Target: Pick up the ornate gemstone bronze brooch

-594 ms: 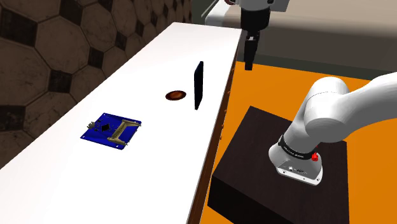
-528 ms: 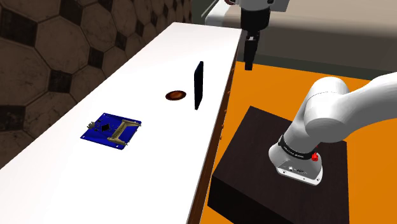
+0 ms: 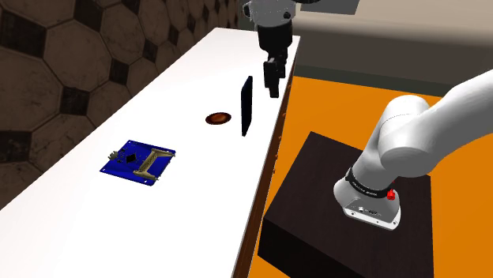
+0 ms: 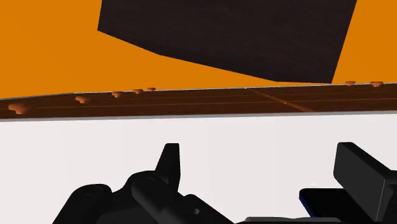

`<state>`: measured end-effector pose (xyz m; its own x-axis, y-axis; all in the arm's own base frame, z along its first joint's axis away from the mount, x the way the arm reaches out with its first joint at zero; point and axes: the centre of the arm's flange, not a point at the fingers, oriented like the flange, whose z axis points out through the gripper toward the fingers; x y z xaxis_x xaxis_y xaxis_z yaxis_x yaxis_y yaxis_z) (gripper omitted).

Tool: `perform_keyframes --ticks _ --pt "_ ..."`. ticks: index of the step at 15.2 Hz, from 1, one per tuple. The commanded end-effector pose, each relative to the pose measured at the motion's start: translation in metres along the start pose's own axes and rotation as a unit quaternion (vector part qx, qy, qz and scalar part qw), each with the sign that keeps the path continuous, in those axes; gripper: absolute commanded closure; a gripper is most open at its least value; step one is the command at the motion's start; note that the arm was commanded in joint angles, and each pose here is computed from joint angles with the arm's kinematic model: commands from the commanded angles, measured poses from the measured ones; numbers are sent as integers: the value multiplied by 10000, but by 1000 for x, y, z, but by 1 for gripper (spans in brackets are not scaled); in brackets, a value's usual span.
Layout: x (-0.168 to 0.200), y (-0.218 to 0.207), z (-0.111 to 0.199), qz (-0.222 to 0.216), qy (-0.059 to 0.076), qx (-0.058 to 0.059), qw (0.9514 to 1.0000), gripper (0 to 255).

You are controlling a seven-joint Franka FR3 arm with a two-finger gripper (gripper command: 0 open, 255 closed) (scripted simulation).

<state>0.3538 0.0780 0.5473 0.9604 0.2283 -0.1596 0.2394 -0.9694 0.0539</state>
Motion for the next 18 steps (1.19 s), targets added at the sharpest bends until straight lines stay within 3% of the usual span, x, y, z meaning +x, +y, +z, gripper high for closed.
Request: perform_keyframes --ticks 1,12,18 --pt "25 -12 2 -48 -36 18 10000 0" --pt "154 -85 14 -306 -229 99 9992 0" --pt "162 -89 41 -313 -234 101 9992 0"
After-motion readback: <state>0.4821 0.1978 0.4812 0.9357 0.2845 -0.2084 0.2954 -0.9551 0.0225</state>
